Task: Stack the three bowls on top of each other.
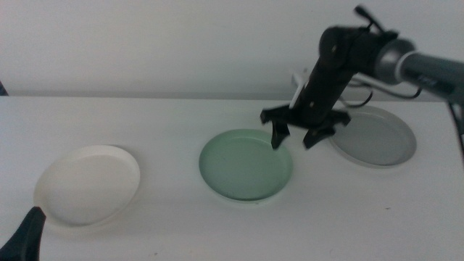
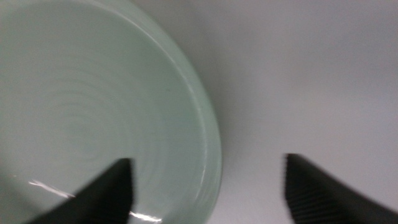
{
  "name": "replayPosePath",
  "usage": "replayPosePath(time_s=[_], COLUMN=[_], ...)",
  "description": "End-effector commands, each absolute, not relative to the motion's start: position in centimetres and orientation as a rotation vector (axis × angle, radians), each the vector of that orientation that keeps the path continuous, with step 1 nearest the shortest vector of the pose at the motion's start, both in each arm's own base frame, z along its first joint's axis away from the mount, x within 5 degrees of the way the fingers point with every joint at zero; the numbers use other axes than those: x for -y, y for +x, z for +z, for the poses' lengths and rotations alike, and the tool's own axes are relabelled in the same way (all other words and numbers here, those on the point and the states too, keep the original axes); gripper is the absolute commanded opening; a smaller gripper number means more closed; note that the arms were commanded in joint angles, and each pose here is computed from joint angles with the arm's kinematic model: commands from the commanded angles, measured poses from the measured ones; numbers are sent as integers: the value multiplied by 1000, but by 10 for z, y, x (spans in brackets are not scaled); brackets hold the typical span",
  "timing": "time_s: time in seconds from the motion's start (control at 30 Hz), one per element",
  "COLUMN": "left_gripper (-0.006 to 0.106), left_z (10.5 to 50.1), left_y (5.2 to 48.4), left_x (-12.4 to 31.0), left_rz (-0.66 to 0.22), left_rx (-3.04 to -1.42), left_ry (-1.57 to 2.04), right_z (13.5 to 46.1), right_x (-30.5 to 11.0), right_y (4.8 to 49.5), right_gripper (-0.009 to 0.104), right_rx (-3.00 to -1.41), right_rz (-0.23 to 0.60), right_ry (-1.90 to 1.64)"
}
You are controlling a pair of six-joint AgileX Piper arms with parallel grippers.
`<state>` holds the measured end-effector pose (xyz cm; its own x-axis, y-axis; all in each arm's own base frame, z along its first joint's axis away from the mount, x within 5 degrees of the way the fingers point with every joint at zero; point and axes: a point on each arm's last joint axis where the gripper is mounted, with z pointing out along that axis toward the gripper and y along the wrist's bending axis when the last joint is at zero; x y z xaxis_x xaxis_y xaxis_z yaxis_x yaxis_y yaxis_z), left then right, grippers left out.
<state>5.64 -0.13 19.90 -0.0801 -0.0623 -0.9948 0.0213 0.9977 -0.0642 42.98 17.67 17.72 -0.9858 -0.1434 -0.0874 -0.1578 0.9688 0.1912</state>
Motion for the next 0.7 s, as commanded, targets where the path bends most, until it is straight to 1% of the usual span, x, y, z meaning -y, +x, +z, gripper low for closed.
replayPosePath(time_s=[0.0, 0.07, 0.13, 0.17, 0.23, 0.33, 0.43, 0.53, 0.67], left_gripper=[94, 94, 94, 94, 94, 94, 94, 94, 94], left_z=[189, 189, 189, 189, 189, 189, 189, 189, 189], left_y=[55, 55, 55, 55, 55, 55, 55, 55, 55], left_x=[1, 1, 1, 1, 1, 1, 1, 1, 1], left_rz=[-78, -78, -78, -78, -78, -78, -78, -78, -78], left_rx=[-1633, -1633, -1633, -1633, -1633, -1633, -1633, -1633, -1633], left_ry=[-39, -39, -39, -39, -39, -39, -39, -39, -39], right_z=[221, 247, 269, 275, 278, 265, 243, 221, 195], right_x=[-161, -141, -110, -93, -56, -8, 27, 54, 76], right_y=[430, 429, 428, 429, 431, 436, 440, 443, 445], right_gripper=[77, 78, 78, 78, 78, 78, 78, 76, 72], right_rx=[-2938, -2888, -2855, -2852, -2870, -2927, -2979, -3026, -3069], right_rz=[277, 225, 182, 166, 101, 40, 19, 9, 8], right_ry=[-230, -201, -126, -77, 24, 150, 258, 348, 428])
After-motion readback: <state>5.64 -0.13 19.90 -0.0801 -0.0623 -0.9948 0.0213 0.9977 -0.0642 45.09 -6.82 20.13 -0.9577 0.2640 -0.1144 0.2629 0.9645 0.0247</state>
